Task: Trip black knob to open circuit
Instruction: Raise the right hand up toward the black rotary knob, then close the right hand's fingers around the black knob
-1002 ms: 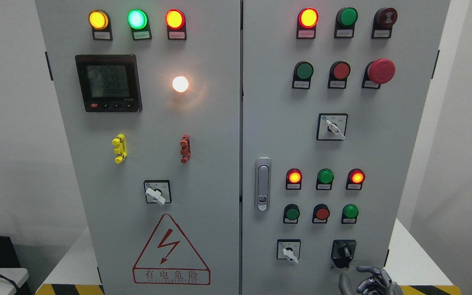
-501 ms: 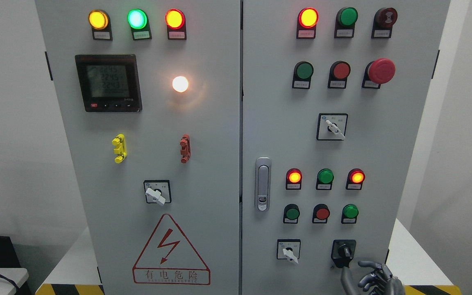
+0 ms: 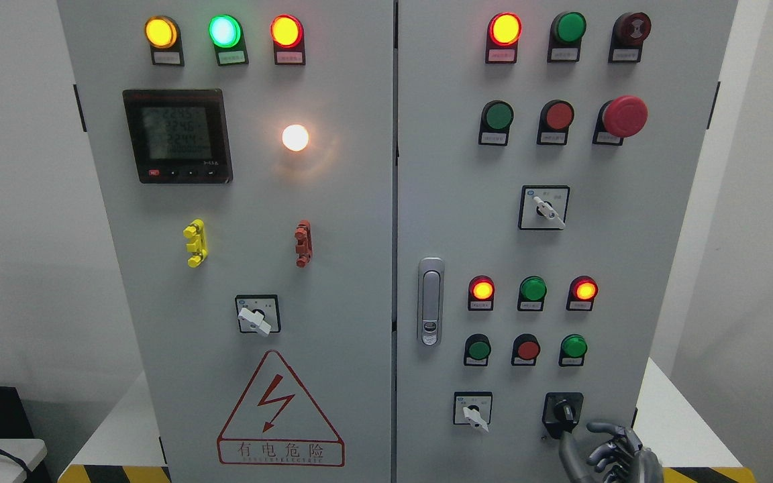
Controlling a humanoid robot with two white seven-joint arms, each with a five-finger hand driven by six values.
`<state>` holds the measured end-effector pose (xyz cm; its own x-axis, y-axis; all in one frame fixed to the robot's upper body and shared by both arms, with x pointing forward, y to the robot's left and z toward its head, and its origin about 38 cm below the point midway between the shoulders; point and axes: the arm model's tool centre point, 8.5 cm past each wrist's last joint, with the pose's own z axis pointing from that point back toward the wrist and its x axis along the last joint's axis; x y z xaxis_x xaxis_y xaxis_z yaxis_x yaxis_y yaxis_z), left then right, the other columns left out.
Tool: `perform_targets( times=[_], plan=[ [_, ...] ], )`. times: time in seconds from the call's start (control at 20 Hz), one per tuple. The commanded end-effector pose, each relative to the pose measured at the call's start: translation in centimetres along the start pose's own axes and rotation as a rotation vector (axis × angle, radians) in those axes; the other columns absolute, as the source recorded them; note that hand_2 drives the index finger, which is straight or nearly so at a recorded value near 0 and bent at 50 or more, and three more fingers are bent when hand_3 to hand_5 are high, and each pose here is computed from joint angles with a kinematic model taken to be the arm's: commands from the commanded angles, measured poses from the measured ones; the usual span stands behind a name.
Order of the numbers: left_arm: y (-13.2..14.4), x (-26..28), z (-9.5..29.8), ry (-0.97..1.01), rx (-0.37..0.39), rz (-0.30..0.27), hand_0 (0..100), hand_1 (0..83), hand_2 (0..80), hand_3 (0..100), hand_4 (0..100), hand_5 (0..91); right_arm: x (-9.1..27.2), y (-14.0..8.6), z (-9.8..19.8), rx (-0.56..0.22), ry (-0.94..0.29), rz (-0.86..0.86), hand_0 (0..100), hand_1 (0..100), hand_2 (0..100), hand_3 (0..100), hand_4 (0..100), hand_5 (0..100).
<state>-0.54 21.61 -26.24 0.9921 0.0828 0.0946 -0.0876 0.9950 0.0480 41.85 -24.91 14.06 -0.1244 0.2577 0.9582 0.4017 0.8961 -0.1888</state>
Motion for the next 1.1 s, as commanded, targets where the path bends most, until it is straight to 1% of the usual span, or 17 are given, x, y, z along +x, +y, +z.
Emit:
perform_targets(
  times=[0.0, 1.05],
  plan=[
    [-0.09, 0.51, -0.05, -0.009, -0.005, -0.034, 12, 38.9, 0.0, 0, 0, 0.0, 0.02, 1.19, 0.15, 0.003, 0.018, -0.03, 23, 74, 44, 85, 89, 93],
    [-0.09, 0.51, -0.05, -0.009, -0.005, -0.032, 12, 38.9, 0.0, 0, 0, 0.0, 0.33, 1.36, -0.02, 0.003, 0.011, -0.032, 23, 77, 48, 86, 89, 93]
  ],
)
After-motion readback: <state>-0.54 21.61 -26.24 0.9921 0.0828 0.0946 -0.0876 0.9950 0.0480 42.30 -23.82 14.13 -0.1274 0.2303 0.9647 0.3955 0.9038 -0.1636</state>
